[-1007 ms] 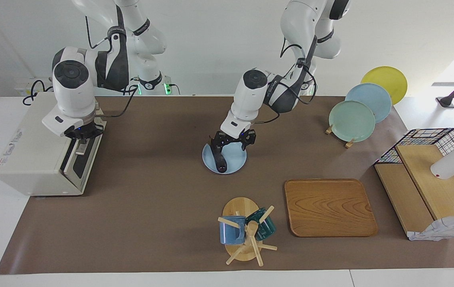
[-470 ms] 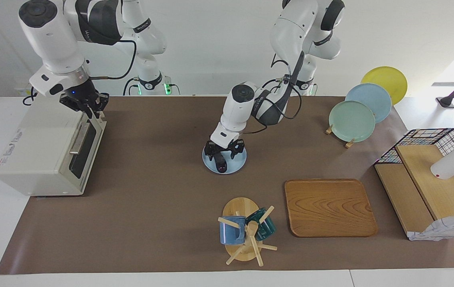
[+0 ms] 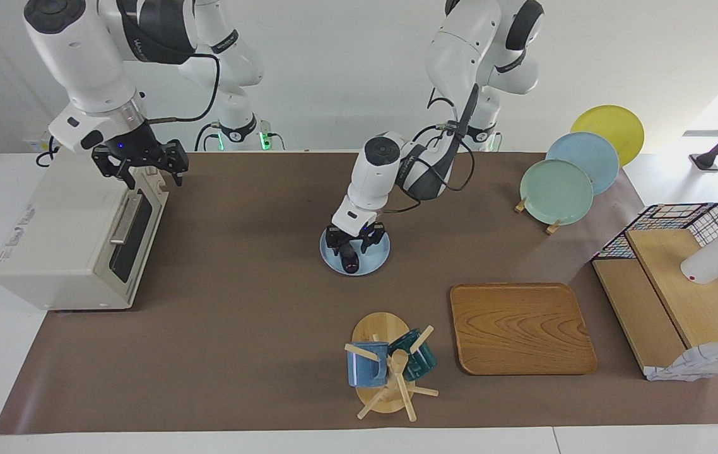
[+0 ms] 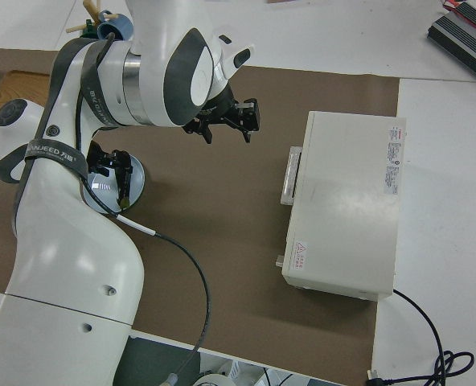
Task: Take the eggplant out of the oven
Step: 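Grasp the purple eggplant on the plate with the left gripper, then carry the eggplant to the wooden tray with the left gripper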
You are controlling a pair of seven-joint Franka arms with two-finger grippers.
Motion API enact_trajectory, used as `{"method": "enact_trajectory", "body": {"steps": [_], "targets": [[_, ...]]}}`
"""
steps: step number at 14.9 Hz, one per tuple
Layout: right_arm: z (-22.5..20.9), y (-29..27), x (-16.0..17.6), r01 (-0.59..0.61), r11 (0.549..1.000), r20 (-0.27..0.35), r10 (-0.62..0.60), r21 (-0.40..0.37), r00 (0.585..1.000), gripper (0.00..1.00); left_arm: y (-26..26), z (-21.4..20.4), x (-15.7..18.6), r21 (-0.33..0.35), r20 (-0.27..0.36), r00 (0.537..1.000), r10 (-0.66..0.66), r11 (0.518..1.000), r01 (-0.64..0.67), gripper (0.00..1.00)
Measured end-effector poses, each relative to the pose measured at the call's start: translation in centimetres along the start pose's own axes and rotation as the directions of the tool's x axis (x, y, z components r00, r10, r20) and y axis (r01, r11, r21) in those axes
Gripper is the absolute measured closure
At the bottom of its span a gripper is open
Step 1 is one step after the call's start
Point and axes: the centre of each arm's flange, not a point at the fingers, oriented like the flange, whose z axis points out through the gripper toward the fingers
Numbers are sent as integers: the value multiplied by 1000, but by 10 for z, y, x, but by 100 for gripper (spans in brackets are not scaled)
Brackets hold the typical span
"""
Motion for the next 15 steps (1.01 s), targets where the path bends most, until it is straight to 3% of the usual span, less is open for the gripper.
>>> {"method": "enact_trajectory", "body": {"steps": [2,4,10,15], "targets": [[3,-8,3,16,1000,21,-16,3,1000,0,0,0,0,1,1,1000,0,1000,0,38],[1,-12,3,24,1000,19,-24,2,1000,0,0,0,0,0,0,1000,0,1000,0,59],[-3,-9,-2,2,1000,19,-2,2,1000,0,-4,-7,6,13,4,1000,-11,1000,11,59],[-5,10,-7,-51,999,16,51,4,999,0,-37,-76,48,28,-10,998,-70,997,70,59]]}}
